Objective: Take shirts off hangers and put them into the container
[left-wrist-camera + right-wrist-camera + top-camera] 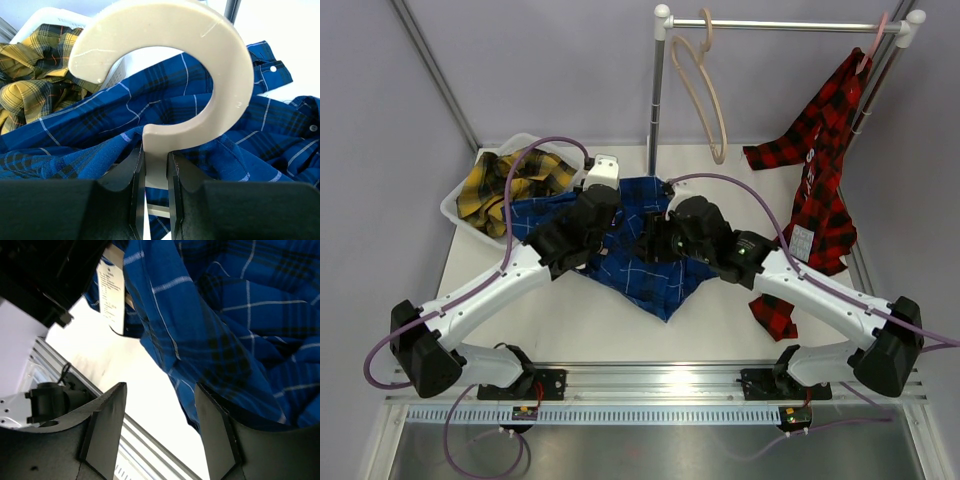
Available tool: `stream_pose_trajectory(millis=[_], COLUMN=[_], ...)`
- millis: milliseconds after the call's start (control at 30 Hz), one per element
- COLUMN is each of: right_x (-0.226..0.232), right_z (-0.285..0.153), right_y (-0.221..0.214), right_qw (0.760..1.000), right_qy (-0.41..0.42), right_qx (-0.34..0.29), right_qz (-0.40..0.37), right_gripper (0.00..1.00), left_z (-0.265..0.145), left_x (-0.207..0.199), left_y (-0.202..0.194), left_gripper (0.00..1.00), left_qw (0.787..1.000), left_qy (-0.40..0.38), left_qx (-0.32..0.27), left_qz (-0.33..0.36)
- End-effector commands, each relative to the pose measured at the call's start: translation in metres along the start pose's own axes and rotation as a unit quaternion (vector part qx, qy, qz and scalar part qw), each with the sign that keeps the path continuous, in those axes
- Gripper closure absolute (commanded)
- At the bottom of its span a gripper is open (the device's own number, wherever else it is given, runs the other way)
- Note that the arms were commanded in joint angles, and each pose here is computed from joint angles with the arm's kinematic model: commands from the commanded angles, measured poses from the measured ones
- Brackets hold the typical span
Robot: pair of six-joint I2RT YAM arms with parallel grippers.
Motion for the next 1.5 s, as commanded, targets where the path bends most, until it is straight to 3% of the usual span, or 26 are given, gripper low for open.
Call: stream_pose_trajectory(millis=[0, 667, 1233, 1367, 1400, 1467], right_x=[0.018, 0.011, 0.016, 0.017, 0.016, 0.012], right_z=[0.01, 0.042, 0.057, 0.056, 0.052, 0.046], right_y=[0.011, -0.015, 0.012, 0.017, 0.018, 0.018], right_qw=[0.998, 0.996, 0.992, 0.992, 0.992, 0.993], right_qy=[0.051, 0.037, 0.041, 0.037, 0.03, 0.014], right_qx=[-0.039, -0.026, -0.104, -0.111, -0.109, -0.11], right_qz=[0.023, 0.072, 0.054, 0.05, 0.048, 0.048], right_gripper=[0.37, 0.44, 0.5, 0.68, 0.79, 0.9], left_z=[-0.011, -0.021, -0.022, -0.022, -0.022, -0.023], left_x=[0.003, 0.016, 0.014, 0.013, 0.013, 0.013], left_y=[0.032, 0.043, 0.042, 0.041, 0.041, 0.043], left_gripper=[1.0, 1.0, 1.0, 1.0, 1.0, 1.0], left_qw=[0.997, 0.994, 0.993, 0.993, 0.993, 0.993], left_qy=[-0.005, -0.008, -0.025, -0.027, -0.028, -0.029], left_qx=[-0.048, -0.064, -0.06, -0.059, -0.058, -0.06], left_qz=[-0.058, -0.088, -0.097, -0.096, -0.094, -0.094])
Point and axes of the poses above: each gripper's point midway between its finger pads, its own z axis out along the fingers, its own x axis along the line the jaws close on, y = z × x, the point moved 7 cm from there along -z, back along the fingers, and after that the axes turned 8 degrees about -z, right-handed, at the moved point
